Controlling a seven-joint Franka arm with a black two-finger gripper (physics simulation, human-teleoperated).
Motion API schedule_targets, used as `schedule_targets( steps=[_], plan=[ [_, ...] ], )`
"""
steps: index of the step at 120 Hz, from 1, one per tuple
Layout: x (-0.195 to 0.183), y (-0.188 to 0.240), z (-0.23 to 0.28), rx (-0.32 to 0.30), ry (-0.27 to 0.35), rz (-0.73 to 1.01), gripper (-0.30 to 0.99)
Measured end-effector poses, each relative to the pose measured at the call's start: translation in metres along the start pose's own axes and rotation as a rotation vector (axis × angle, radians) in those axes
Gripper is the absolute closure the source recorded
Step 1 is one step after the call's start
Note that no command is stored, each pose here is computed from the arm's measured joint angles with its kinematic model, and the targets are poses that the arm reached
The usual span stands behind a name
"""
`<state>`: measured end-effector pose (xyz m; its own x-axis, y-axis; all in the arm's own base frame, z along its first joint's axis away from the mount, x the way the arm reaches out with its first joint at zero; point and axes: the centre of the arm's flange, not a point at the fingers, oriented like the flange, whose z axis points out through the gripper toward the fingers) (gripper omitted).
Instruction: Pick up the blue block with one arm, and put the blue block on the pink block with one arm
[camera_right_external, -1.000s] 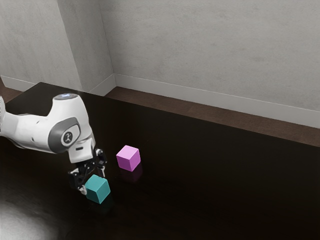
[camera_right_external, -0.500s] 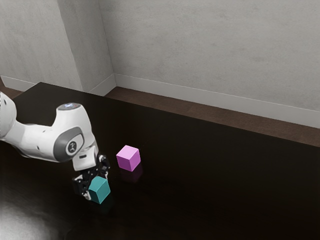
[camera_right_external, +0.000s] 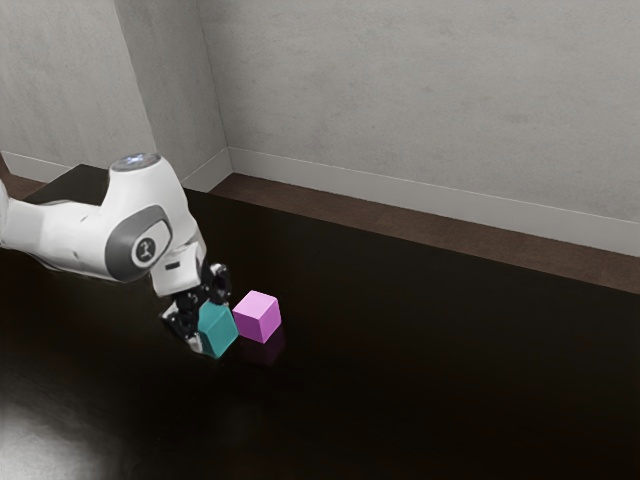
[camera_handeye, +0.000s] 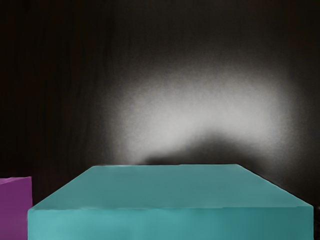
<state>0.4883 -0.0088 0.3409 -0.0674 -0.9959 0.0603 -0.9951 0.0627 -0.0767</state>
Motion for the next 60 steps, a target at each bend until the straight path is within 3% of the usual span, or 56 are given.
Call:
schedule_targets(
  steps=[17,60],
  plan=[
    [0.010,-0.025,-0.022,-0.008,0.013,0.023,0.37],
    [-0.021,-0.100,-0.008,-0.031,0.025,0.029,0.35]
  ],
)
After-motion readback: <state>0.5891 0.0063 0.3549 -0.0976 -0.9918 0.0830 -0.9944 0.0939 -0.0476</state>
